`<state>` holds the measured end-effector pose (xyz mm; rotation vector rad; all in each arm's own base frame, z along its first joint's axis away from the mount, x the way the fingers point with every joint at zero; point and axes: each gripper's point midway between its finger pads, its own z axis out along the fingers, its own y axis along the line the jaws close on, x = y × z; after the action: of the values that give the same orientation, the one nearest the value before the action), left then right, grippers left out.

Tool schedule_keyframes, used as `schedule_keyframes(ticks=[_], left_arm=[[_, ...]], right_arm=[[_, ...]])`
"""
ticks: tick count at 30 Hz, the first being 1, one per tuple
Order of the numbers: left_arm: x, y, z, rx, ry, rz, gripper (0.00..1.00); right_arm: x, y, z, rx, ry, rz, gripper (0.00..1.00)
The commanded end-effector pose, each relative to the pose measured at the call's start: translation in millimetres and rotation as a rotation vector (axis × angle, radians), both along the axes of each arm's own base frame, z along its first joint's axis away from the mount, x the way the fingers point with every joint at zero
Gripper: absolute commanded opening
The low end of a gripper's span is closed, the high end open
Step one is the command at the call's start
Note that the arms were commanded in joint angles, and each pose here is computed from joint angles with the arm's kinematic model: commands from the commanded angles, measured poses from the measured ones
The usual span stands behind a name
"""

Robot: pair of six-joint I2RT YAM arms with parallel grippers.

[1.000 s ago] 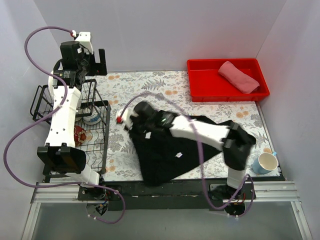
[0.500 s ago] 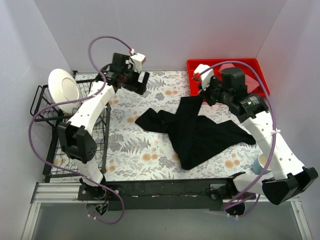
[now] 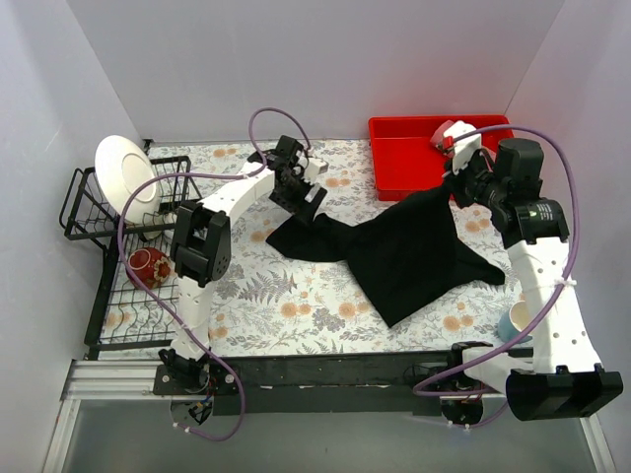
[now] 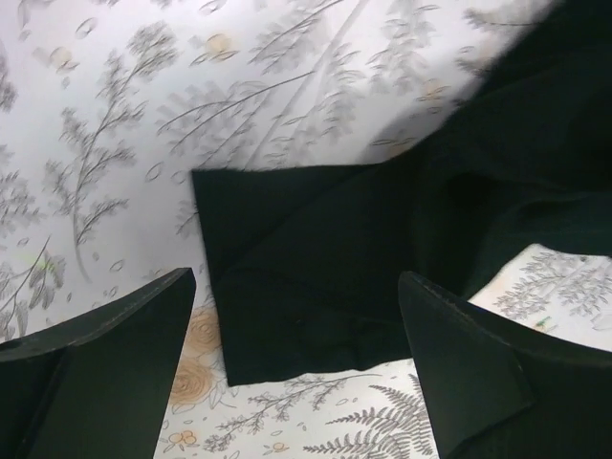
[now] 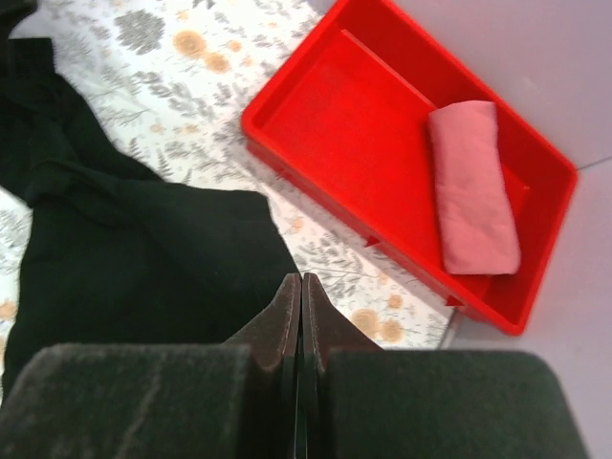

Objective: Roll the t-shirts
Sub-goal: Flatten out the T-shirt at the center of the board.

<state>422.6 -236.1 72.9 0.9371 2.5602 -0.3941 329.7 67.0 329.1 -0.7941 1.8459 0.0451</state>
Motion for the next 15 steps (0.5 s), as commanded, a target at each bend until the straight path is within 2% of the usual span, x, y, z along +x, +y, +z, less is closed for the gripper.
schedule_keyframes(ticks=[1, 7, 9, 10, 11, 14, 15], left_arm=[[-1.2, -52.8, 39.6, -0.072, -0.119, -0.163, 0.88], [-8.8, -71.1, 24.6, -0.111, -0.081, -0.241, 0.88], [-13.5, -69.2, 22.4, -0.107, -0.075, -0.263, 0.84], [-18.6, -66.0, 15.5, -0.101, -0.054, -0.266, 0.79], [-19.7, -65.4, 18.9, -0.105, -0.062, -0.270, 0.66], [-26.3, -65.2, 21.3, -0.120, -0.044, -0.261, 0.47], [-27.1, -65.0, 22.7, -0.120, -0.040, -0.256, 0.29]], right_arm=[[-12.8, 13.4, -12.2, 0.063, 0.025, 0.059, 0.01], [-18.3, 9.1, -22.7, 0.050, 0.051, 0.040, 0.01], [-16.0, 8.7, -23.1, 0.060, 0.058, 0.025, 0.01], [-15.1, 7.6, -22.8, 0.061, 0.057, 0.017, 0.01], [-12.8, 7.7, -22.4, 0.062, 0.057, 0.012, 0.01], [-8.6, 8.9, -22.7, 0.089, 0.081, -0.007, 0.01], [-7.2, 9.4, -22.9, 0.098, 0.090, -0.010, 0.01]])
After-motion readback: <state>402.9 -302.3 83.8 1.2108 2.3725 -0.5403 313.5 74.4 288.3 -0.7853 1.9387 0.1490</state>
